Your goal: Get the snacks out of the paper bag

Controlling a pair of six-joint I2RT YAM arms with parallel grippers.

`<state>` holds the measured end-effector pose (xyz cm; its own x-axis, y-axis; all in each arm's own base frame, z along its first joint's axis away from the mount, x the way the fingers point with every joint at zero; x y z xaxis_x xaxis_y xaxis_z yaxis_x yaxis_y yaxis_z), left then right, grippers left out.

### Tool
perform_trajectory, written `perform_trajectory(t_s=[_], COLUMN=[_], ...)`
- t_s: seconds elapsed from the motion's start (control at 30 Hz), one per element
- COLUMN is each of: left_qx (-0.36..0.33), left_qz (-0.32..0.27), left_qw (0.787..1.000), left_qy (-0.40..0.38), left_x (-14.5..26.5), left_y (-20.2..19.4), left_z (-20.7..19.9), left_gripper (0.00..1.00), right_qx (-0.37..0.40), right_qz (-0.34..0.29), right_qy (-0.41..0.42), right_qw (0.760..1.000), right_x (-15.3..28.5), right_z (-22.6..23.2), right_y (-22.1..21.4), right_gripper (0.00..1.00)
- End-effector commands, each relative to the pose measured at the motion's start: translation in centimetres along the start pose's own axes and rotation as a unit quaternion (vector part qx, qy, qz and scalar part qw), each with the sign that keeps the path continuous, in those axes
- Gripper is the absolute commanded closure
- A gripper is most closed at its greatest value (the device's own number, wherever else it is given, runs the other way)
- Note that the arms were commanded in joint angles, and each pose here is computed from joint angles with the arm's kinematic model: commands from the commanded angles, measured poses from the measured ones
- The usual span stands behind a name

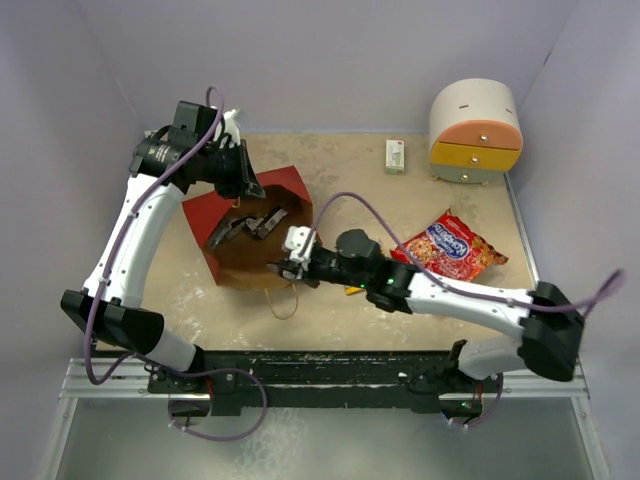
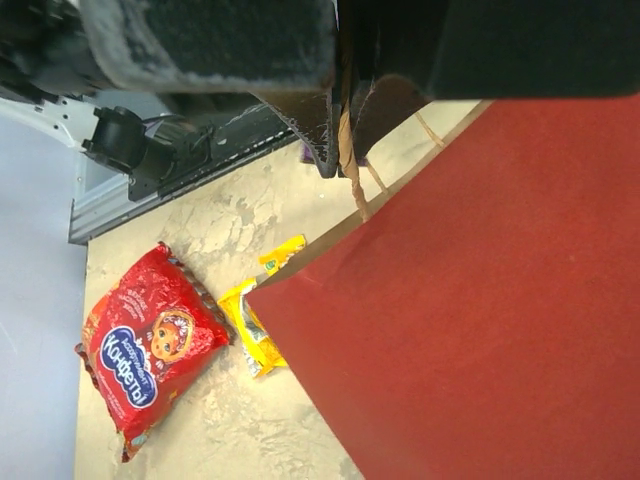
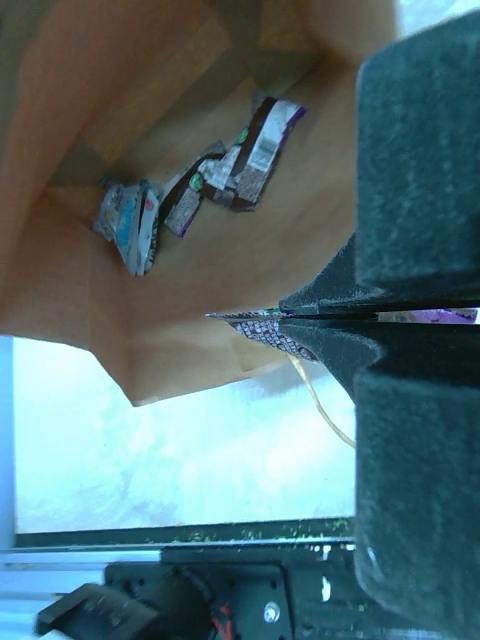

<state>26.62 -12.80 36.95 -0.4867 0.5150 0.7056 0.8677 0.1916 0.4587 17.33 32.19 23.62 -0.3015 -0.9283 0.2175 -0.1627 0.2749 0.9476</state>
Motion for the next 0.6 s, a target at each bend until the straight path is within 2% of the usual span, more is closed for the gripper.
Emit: perform_trajectory(t_s=[0.0,0.1,0.27,0.4,0.57], left_qx=[0.002,0.008,0.011,0.006,0.001], left_qz=[-0.036,-0.034,-0.037,-0.041,-0.043], left_qw=[0.999,0.999,0.999,0.999,0.999], left_qy=[0.005,0.01,0.014,0.015,0.018], left_x=[0.7,0.5,0.6,0.8,0.9], left_y=[0.3,0.0,-0.1,0.0,0.0], left_z=[0.0,0.2,0.4,0.3,0.3], left_gripper=[1.0,1.0,1.0,1.0,1.0], right_qx=[-0.063,-0.115,-0.181,-0.227,-0.301], right_qz=[-0.001,0.015,0.065,0.11,0.183], right_qy=[-0.041,-0.087,-0.226,-0.313,-0.349], right_qw=[0.997,0.989,0.955,0.916,0.868], right_x=[4.9,7.8,11.0,12.3,13.0], right_z=[0.3,0.3,-0.7,-1.1,-2.1], right_y=[1.8,2.2,1.1,-0.3,-2.7], right_gripper=[1.0,1.0,1.0,1.0,1.0])
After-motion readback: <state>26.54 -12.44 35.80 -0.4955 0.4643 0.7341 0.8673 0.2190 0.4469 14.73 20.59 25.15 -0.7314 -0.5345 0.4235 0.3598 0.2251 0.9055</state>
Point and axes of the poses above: each gripper's point midway between its finger pads, its own x axis back along the fingers, its own z axis along the line the jaws close on, y = z × x, the point moved 9 cm from there along x, back along the fingers, and after that the axes turned 2 degrees about x, right-handed, at the moved point
